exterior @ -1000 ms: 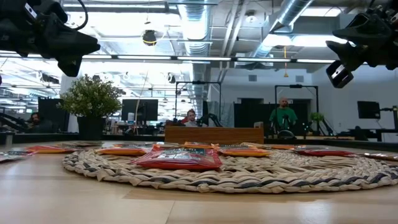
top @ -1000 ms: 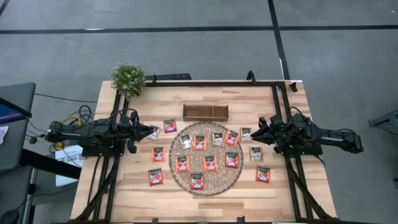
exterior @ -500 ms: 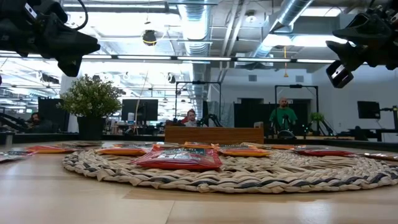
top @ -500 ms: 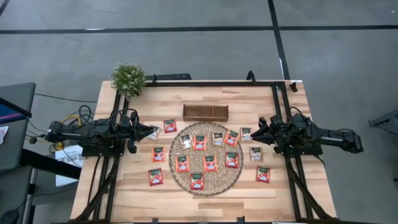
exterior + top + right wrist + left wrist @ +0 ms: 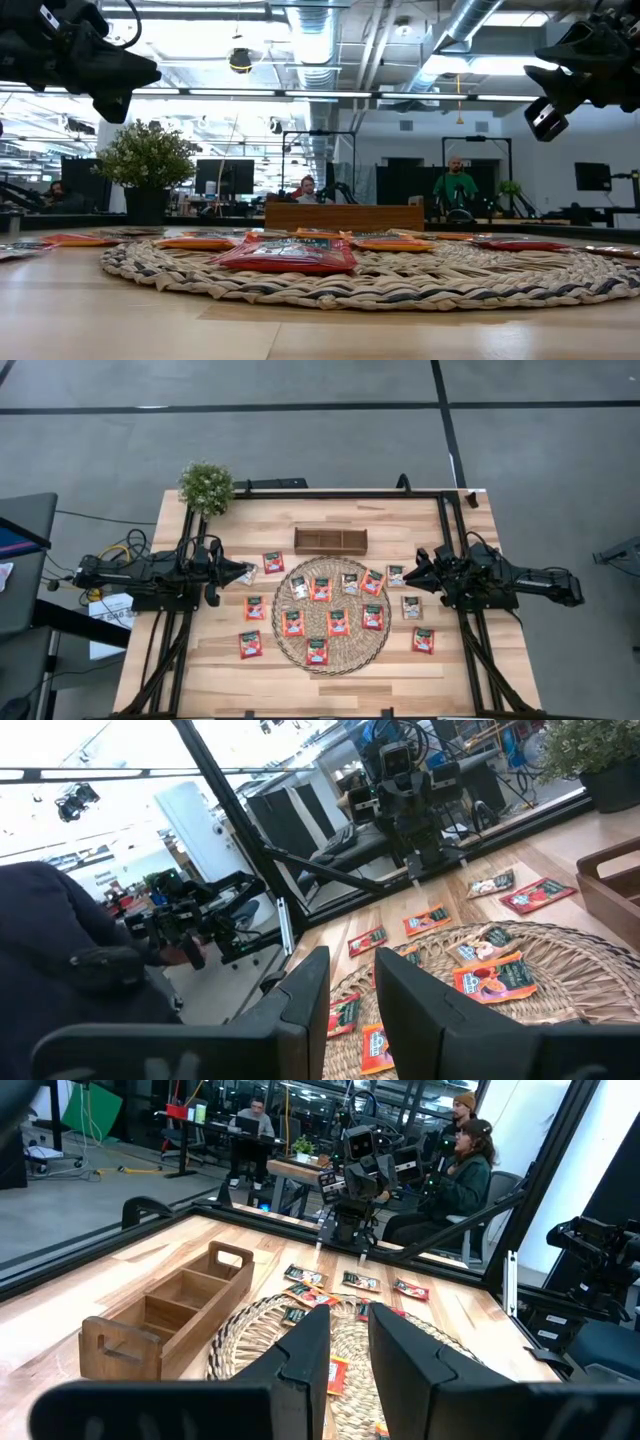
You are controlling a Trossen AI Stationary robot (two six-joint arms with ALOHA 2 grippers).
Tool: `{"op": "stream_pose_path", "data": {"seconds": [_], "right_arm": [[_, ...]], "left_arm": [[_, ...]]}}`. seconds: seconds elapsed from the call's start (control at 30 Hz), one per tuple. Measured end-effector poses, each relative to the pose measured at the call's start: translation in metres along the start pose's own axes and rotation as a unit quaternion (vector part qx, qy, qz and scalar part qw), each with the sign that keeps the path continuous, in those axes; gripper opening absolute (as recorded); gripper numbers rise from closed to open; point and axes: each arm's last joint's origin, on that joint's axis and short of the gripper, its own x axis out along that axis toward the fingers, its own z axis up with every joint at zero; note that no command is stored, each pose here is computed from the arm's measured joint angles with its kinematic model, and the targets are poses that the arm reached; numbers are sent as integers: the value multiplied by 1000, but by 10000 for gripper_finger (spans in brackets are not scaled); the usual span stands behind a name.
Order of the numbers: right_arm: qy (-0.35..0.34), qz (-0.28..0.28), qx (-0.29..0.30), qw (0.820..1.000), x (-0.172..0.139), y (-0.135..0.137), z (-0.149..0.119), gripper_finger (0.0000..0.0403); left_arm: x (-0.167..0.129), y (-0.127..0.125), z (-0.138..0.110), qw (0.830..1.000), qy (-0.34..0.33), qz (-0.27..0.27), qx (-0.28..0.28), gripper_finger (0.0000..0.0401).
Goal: Pick & Place Tea
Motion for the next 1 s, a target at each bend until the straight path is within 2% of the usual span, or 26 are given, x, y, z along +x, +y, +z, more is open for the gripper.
{"op": "stream_pose_path", "data": {"seconds": [0.67,0.87,1.0], "right_arm": [[-1,-1,0,1000,0,0,0,75],[-7,-6,-1,1000,0,0,1,75],[-41,-2,6,999,0,2,7,75]], "left_arm": [[0,0,0,1000,-3,-1,-1,65],[0,-2,7,999,-37,-11,-20,65],[-1,-3,11,997,-54,-17,-56,65]]}}
